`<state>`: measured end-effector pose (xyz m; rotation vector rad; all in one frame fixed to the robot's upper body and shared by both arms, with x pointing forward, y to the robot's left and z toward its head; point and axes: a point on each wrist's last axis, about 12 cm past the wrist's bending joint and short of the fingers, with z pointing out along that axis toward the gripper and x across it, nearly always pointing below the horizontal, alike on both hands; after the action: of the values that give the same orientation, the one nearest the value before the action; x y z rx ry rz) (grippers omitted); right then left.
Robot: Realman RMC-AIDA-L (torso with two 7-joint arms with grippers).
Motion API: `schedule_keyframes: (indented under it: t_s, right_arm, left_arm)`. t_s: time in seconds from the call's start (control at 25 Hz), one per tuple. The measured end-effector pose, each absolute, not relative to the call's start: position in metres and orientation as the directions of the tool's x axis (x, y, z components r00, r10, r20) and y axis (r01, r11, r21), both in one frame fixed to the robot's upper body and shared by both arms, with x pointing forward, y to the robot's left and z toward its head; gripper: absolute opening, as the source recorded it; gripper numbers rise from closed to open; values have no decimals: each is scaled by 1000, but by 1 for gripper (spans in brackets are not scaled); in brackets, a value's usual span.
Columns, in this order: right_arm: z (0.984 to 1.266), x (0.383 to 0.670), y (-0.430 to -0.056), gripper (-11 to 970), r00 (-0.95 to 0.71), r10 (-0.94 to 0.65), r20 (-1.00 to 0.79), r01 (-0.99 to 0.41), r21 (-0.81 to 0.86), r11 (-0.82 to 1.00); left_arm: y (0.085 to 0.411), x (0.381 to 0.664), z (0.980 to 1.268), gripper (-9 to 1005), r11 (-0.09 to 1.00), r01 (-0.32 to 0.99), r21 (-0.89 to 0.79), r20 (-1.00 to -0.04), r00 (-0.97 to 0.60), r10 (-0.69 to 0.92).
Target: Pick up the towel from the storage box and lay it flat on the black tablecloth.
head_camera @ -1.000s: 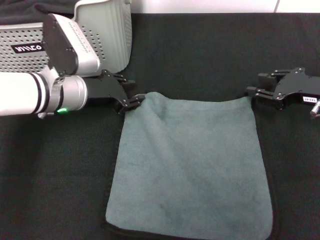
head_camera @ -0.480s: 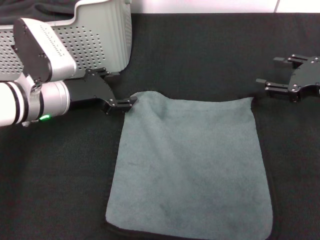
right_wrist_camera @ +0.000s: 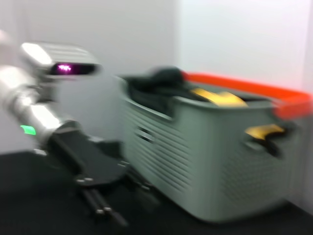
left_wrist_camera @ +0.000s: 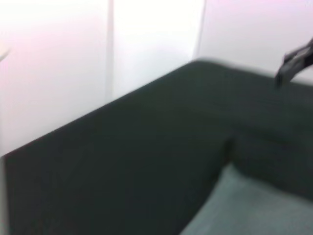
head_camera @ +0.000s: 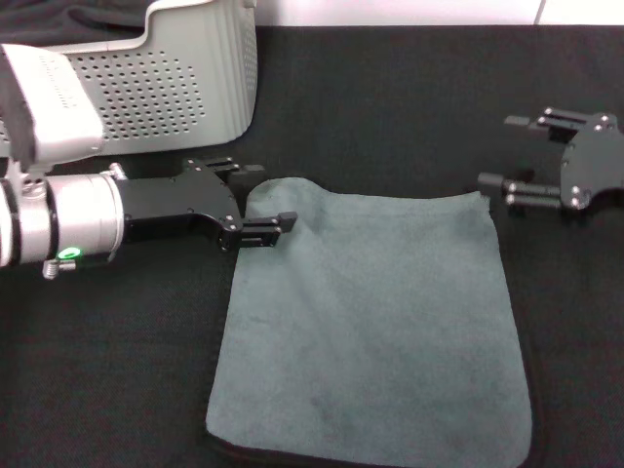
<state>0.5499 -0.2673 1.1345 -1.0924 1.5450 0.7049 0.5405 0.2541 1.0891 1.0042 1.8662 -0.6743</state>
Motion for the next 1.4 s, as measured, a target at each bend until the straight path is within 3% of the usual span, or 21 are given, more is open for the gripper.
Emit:
schedule_keyframes:
  t_s: [0.32, 0.56, 0.84, 1.4]
  right_arm:
    - [1153, 519, -270, 732, 98, -140, -985, -978, -121, 168]
    - [1170, 501, -273, 732, 161, -5, -987, -986, -161, 42]
    - [1174, 496, -270, 731, 172, 46, -984, -985, -172, -1]
    - [1168, 495, -268, 729, 144, 89, -986, -989, -145, -3]
  left_arm:
    - [268, 505, 1117, 787, 267, 956, -119, -981, -156, 119]
    - [271, 489, 1129, 787, 124, 986, -110, -993, -113, 24]
    - [265, 484, 1138, 786, 42, 998, -50, -998, -49, -39]
    - [266, 478, 1133, 784, 45, 998, -45, -996, -41, -86]
